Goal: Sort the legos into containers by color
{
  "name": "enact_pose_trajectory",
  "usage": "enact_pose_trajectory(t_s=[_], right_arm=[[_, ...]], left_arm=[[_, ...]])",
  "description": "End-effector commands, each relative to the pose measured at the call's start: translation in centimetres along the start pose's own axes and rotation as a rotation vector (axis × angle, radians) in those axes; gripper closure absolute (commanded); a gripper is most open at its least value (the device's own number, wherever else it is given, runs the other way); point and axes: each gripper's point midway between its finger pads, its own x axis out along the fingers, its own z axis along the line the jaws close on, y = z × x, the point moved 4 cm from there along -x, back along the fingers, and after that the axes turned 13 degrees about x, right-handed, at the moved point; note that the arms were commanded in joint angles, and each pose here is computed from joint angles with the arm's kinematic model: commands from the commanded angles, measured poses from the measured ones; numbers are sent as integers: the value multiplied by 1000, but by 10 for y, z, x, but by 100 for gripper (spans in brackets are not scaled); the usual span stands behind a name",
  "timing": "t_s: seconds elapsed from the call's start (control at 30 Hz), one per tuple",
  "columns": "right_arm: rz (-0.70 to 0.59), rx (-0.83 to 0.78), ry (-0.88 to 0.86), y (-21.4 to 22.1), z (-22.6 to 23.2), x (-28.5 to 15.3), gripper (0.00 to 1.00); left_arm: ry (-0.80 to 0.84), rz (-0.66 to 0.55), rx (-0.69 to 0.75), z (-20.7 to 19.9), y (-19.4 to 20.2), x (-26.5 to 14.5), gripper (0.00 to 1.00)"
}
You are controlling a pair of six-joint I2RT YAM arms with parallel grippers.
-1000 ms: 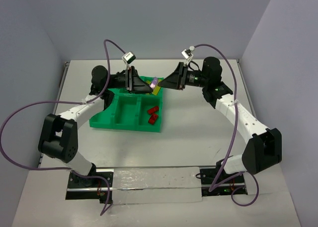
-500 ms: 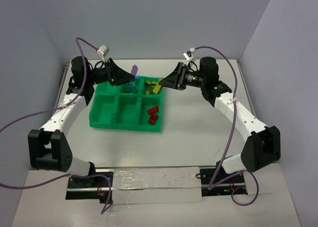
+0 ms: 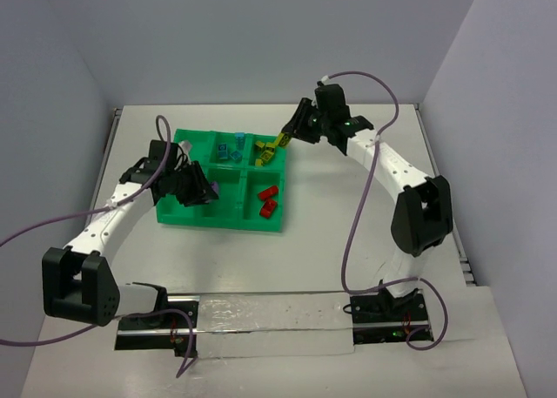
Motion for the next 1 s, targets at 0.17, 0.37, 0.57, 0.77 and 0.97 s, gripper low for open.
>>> enact_pose_trajectory(t_s=[0.17, 0.37, 0.57, 0.77, 0.97], right_arm=[[-48, -53, 20, -15, 16, 35, 100], [-18, -56, 46, -9, 13, 60, 97], [4, -46, 53, -5, 10, 82, 88], [37, -83, 51, 5, 16, 93, 45], [-5, -122, 55, -5, 30, 73, 29]], left_arm=[[-126, -58, -8, 9, -8, 20, 100], [-153, -92, 18, 2, -28, 21, 58], [-149, -115, 29, -4, -35, 14, 17], [-134, -179, 38, -19, -56, -10, 11], [-140, -287, 60, -36, -88, -46, 11]])
